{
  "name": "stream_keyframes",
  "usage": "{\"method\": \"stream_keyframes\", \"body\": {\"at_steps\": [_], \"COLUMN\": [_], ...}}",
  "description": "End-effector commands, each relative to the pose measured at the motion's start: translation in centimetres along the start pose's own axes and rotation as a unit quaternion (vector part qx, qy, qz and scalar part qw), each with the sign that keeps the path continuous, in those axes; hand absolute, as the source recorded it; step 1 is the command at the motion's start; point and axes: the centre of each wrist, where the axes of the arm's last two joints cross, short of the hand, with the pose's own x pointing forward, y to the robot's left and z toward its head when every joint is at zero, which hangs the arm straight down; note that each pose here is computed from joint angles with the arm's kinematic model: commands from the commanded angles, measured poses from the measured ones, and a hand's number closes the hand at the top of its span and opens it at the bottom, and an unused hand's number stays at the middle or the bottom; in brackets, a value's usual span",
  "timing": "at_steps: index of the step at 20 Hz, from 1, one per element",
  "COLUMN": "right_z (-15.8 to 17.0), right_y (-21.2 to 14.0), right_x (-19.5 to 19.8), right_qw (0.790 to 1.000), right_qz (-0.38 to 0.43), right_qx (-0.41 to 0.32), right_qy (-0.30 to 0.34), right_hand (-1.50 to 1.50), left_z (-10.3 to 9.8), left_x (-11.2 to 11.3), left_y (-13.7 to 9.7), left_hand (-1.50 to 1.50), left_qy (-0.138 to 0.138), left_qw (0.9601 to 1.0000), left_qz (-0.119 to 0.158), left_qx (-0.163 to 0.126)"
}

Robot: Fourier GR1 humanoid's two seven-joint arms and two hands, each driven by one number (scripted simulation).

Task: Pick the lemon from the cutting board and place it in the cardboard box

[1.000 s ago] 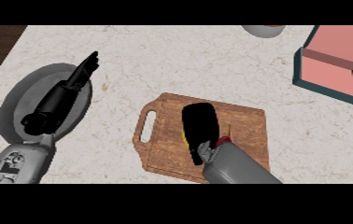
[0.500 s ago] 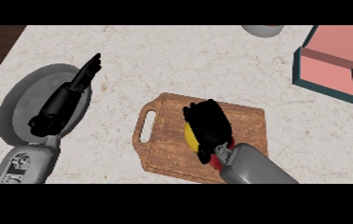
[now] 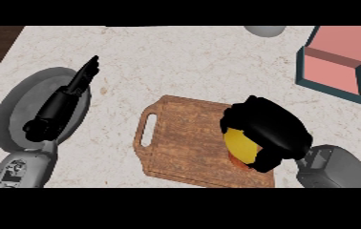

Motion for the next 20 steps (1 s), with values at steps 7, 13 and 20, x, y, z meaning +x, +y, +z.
{"method": "stream_keyframes", "body": {"at_steps": [7, 13, 20], "right_z": [7.8, 9.9, 8.8], "right_y": [-9.1, -13.4, -13.7], "right_x": [-5.7, -10.9, -16.9], "right_qw": [0.981, 0.945, 0.919], "right_qz": [-0.060, -0.114, -0.122], "right_qx": [-0.171, -0.241, -0.249], "right_qy": [0.075, 0.192, 0.280], "right_hand": [1.50, 1.50, 1.50], "left_z": [1.1, -1.1, -0.8], "left_x": [-0.6, 0.8, 0.6], "left_y": [0.5, -0.2, -0.5], "left_hand": [0.00, 0.00, 0.00], "left_qy": [0.001, -0.008, -0.017], "left_qw": [1.0000, 0.9999, 0.9996], "left_qz": [0.005, 0.002, 0.000], "left_qx": [0.002, -0.012, -0.021]}}
